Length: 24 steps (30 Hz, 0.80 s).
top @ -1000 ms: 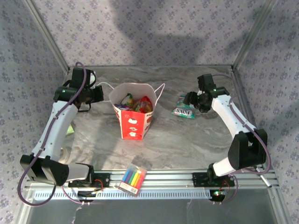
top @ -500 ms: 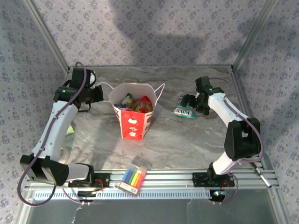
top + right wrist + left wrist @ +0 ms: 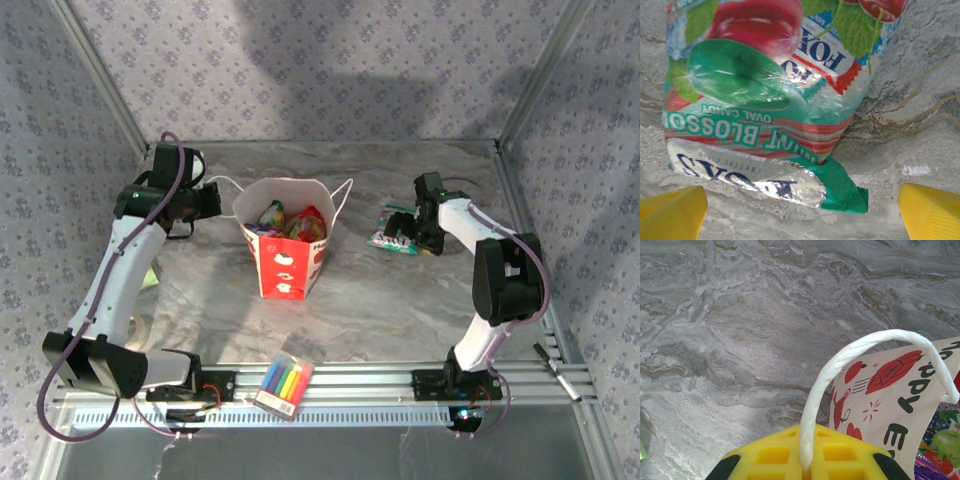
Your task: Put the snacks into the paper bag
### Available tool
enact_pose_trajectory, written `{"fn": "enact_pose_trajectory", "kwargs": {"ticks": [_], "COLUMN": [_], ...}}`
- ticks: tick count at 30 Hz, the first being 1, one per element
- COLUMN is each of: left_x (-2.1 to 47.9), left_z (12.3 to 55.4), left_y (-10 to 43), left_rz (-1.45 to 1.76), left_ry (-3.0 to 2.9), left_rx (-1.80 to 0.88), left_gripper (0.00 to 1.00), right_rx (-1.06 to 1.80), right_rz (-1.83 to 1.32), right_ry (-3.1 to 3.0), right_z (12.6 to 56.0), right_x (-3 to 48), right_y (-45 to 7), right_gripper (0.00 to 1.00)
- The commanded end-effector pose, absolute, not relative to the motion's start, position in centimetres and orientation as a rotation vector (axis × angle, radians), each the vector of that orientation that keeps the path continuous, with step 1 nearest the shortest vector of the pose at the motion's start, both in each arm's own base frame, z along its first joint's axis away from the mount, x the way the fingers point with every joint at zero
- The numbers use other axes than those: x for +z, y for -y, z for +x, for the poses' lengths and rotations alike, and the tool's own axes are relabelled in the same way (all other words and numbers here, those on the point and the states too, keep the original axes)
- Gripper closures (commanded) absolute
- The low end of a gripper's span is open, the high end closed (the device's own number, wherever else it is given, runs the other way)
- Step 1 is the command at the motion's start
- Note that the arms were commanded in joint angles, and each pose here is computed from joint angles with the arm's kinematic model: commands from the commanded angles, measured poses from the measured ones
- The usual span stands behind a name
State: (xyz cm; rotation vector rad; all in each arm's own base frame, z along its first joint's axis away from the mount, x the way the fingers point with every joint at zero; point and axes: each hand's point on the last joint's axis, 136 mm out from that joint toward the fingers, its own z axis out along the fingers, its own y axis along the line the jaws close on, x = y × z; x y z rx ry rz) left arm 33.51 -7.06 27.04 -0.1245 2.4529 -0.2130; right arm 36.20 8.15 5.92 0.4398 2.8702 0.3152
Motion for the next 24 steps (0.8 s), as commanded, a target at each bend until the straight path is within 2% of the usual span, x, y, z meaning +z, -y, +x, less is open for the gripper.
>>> {"fn": "enact_pose_trajectory", "kwargs": {"ticks": [1, 17, 24], "left_x": [28.5, 28.3, 28.2], "left_z": [33.5, 33.9, 34.1], "left_y": [7.1, 7.2, 7.4], "left_rz": [-0.109, -0.104, -0.101], "left_ry": [-2.422, -2.431, -2.435], "left_rx": [-0.208, -0.209, -0.214], "left_gripper": [0.91, 0.91, 0.91], "right_rx": [0.374, 0.431, 0.423], "right_rz": [0.429, 0.408, 0.388], "right_ry": [-2.847, -2.885, -2.906], "right_z": [37.7, 39.1, 39.0], "right_x": [6.5, 4.7, 4.0], "right_y": [-8.7, -9.8, -10.1], "right_gripper": [0.00, 0.01, 0.06]}}
